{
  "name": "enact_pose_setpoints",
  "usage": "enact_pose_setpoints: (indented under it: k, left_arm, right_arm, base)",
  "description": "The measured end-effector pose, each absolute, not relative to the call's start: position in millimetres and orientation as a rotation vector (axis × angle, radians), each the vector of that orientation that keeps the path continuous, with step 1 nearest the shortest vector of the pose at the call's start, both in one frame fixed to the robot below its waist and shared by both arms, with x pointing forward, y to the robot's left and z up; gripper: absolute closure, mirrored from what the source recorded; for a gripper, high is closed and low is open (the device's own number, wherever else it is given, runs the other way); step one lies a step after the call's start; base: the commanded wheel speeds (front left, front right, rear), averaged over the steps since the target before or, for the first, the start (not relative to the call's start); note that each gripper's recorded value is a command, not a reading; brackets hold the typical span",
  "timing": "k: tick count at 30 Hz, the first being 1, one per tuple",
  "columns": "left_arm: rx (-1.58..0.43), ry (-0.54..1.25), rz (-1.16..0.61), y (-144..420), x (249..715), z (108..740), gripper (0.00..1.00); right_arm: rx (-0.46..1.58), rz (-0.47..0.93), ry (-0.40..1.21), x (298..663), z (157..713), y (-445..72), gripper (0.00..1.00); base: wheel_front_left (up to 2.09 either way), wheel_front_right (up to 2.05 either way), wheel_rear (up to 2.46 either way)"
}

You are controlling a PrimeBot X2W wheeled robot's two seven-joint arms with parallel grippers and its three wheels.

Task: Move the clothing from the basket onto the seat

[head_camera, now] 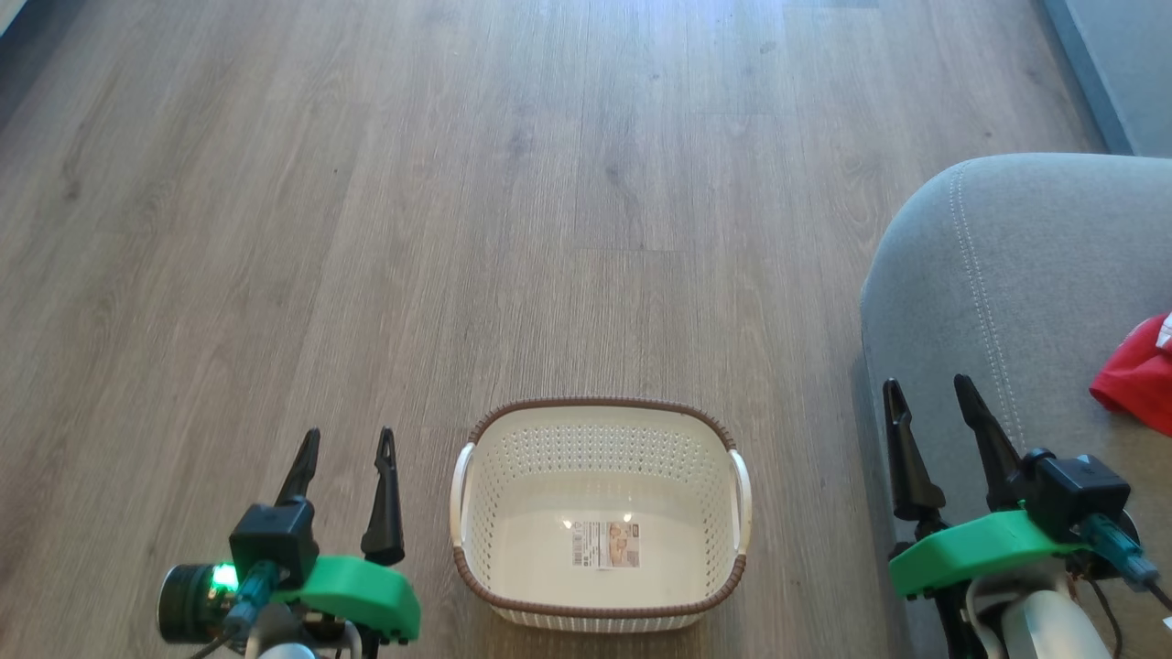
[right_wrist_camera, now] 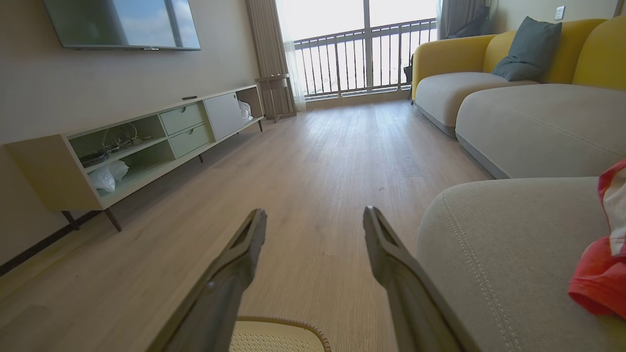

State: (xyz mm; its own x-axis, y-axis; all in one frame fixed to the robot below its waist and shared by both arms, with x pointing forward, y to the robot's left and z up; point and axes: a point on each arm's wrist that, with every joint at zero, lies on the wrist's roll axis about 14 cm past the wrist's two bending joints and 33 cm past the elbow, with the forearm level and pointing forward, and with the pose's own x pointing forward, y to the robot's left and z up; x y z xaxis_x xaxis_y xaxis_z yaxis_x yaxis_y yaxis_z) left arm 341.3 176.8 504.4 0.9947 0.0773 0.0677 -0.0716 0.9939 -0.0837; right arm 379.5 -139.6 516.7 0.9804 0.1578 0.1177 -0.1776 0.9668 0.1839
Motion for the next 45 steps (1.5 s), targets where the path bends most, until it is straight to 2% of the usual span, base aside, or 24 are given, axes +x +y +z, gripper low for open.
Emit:
enact_pose_setpoints:
  k: [13, 43, 44, 45]
  left_arm:
    - [-0.114, -0.073, 0.000, 168.9, 342.3, 504.9, 0.00]
    - [-0.182, -0.100, -0.001, 173.7, 344.3, 512.9, 0.00]
    - [-0.183, -0.092, -0.002, 173.6, 344.0, 510.1, 1.00]
    - [-0.183, -0.071, -0.001, 173.2, 342.6, 503.6, 1.00]
  right_arm:
    - [0.199, 0.165, -0.098, 380.1, 515.1, -140.7, 0.00]
    - [0.218, 0.152, -0.101, 378.6, 515.9, -144.7, 0.00]
    - [0.218, 0.151, -0.092, 378.3, 513.1, -144.7, 1.00]
    - [0.219, 0.148, -0.072, 376.9, 506.6, -144.7, 1.00]
  base:
    - [0.00, 0.00, 0.00]
    - [0.00, 0.00, 0.00]
    - [0.00, 0.00, 0.00]
    - [0.00, 0.00, 0.00]
